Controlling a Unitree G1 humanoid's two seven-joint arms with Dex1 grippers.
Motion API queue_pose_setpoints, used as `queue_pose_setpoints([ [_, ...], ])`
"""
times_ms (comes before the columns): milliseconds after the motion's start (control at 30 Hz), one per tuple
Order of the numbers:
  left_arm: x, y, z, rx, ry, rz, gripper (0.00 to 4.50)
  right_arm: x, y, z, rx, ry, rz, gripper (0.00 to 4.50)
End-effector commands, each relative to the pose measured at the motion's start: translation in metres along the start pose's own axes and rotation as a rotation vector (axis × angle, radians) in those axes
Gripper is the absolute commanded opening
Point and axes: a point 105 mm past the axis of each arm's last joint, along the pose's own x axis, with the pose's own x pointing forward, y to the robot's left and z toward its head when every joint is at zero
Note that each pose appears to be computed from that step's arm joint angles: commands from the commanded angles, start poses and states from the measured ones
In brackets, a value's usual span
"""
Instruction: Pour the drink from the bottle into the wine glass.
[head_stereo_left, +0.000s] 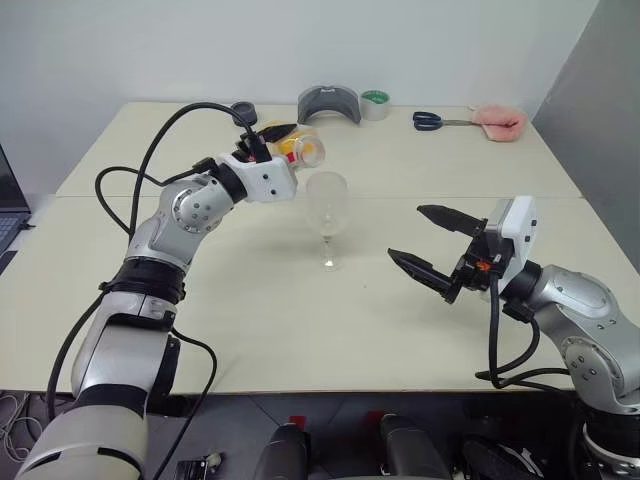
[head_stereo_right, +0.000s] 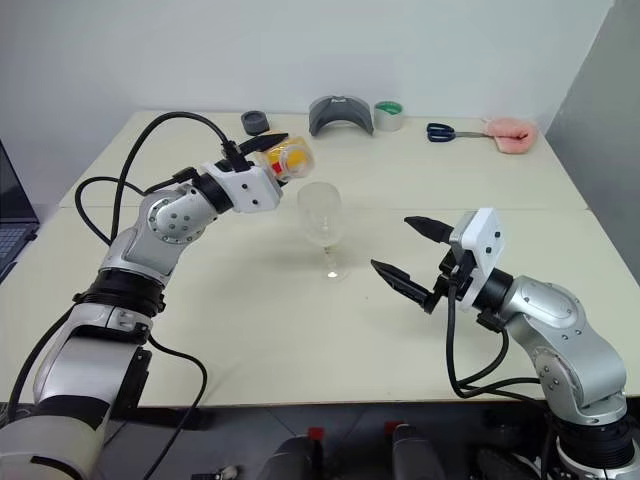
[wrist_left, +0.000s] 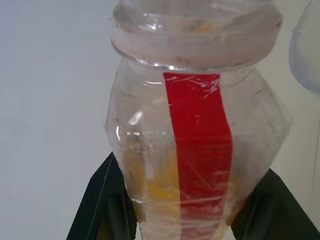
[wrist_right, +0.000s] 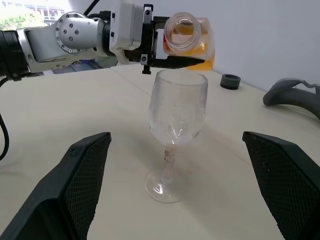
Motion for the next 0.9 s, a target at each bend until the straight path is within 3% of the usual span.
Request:
queue_pose_setpoints([
  [33,0.003,0.025,0.008,0.068,-0.033,0.071,1.84,-0.002,0.004,0.015,-0.036,-0.054,0.004,4.5],
  [600,0.004,0.027,0.007,0.196,-0.046,0.054,1.84,0.006,0.006,0.019,-0.034,-0.095,0.009,4.5],
  [900,0.006,0.029,0.011,0.231,-0.066,0.052,1.84,0.011,0.008,0.021,-0.05,-0.055,0.18,4.5],
])
